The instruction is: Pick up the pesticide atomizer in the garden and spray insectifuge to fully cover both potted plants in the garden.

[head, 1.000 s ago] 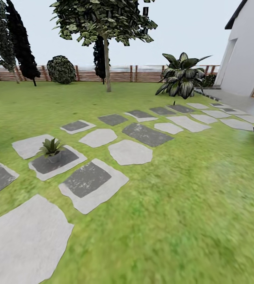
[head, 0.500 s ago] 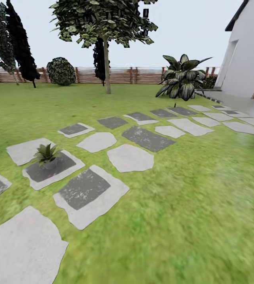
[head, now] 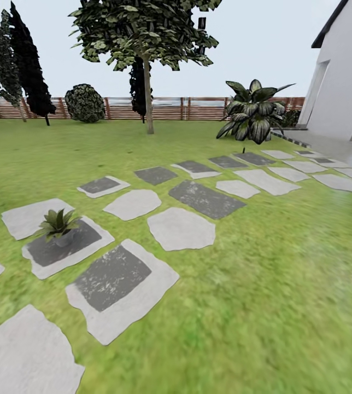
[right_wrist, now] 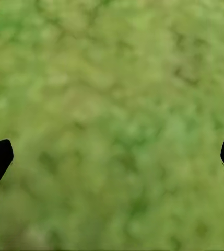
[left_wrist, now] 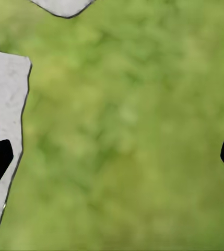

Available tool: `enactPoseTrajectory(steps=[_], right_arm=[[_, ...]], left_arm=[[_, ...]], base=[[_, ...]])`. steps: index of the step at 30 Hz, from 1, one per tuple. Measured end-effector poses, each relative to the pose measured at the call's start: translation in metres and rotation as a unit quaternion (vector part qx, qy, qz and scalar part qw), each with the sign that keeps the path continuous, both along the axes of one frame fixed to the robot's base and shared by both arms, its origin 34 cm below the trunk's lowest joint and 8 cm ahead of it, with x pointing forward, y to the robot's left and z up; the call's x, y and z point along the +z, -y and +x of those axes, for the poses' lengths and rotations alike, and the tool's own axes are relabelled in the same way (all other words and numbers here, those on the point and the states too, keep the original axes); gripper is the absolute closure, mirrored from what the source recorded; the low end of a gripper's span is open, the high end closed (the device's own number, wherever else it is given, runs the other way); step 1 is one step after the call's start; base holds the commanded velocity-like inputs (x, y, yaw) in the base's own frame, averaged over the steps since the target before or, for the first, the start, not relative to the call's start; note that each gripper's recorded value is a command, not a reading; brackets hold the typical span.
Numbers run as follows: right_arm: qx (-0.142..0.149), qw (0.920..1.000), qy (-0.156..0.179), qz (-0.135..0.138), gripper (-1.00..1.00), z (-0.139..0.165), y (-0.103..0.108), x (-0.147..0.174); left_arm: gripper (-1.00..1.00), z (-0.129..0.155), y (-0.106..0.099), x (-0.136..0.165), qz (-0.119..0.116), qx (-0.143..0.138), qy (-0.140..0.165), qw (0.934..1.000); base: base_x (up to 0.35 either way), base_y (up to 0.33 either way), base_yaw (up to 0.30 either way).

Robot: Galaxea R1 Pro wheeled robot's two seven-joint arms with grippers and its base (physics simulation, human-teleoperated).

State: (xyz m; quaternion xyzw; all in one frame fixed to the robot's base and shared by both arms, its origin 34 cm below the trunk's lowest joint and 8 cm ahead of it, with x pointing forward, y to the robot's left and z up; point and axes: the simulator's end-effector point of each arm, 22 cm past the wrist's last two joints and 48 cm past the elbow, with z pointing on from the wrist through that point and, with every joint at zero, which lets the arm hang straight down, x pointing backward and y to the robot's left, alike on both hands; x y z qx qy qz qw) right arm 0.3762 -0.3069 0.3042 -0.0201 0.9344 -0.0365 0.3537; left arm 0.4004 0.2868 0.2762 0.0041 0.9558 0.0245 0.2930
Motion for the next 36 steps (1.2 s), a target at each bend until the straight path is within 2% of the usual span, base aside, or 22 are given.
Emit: enactPoseTrajectory(steps=[36], right_arm=[[0.0, 1.0, 0.0, 0.0, -1.0, 0.0, 0.0001, 0.0]], left_arm=[[-1.0, -0.0001, 0.0002, -0.0001, 0.0, -0.001, 0.0, 1.0]], base=[[0.34, 0.0, 0.0]])
